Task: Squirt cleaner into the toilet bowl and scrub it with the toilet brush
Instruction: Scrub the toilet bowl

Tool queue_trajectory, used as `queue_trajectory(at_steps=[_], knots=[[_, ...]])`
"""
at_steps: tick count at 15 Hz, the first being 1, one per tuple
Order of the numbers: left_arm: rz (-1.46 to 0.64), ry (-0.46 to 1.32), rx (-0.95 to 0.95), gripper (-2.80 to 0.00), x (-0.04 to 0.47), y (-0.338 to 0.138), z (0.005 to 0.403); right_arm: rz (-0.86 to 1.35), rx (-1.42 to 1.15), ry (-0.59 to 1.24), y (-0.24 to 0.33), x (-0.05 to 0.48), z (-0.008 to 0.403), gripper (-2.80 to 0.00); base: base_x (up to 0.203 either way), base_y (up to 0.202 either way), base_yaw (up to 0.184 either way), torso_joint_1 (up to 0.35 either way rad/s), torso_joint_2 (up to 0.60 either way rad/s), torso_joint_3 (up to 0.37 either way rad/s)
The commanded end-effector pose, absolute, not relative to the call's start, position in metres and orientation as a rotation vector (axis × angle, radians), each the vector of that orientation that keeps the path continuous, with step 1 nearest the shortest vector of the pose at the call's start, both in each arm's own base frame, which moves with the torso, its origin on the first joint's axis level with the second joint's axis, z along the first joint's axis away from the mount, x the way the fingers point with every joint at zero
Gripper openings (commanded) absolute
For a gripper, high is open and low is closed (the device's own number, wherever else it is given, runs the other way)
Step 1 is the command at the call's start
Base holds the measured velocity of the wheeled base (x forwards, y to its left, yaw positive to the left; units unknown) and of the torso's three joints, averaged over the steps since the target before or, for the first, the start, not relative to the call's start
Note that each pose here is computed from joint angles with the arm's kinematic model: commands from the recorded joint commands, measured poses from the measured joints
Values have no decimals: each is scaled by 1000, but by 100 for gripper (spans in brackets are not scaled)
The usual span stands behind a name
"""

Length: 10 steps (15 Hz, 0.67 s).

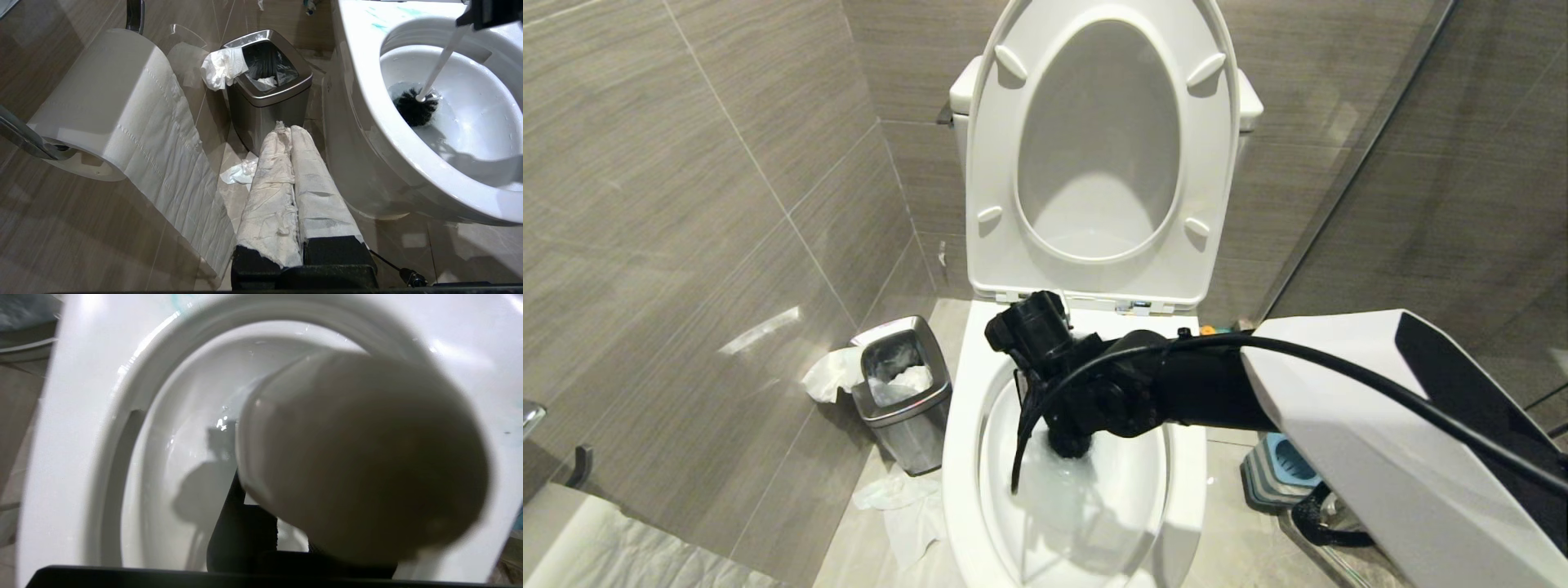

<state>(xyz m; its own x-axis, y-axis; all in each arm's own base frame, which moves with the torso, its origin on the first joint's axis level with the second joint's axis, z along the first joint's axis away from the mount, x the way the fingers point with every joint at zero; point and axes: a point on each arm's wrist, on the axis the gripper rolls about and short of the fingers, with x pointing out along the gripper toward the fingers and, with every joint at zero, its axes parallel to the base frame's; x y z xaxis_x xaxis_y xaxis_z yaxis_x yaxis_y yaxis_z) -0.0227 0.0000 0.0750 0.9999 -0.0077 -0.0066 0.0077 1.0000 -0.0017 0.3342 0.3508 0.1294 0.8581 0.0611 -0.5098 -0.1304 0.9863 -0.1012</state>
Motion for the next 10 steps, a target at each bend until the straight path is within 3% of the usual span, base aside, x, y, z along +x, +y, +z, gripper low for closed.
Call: queue_trajectory(at_steps=[1,5,10], knots=[[-8,9,-2,-280,-22,0,75,131,-79,468,337,308,189,-280,0,0,0,0,0,0],[-8,8,-2,-280,-23,0,75,175,-36,415,299,257,264,-280,0,0,0,0,0,0],[-8,9,-2,-280,-22,0,75,151,-61,424,289,248,271,-280,0,0,0,0,0,0]])
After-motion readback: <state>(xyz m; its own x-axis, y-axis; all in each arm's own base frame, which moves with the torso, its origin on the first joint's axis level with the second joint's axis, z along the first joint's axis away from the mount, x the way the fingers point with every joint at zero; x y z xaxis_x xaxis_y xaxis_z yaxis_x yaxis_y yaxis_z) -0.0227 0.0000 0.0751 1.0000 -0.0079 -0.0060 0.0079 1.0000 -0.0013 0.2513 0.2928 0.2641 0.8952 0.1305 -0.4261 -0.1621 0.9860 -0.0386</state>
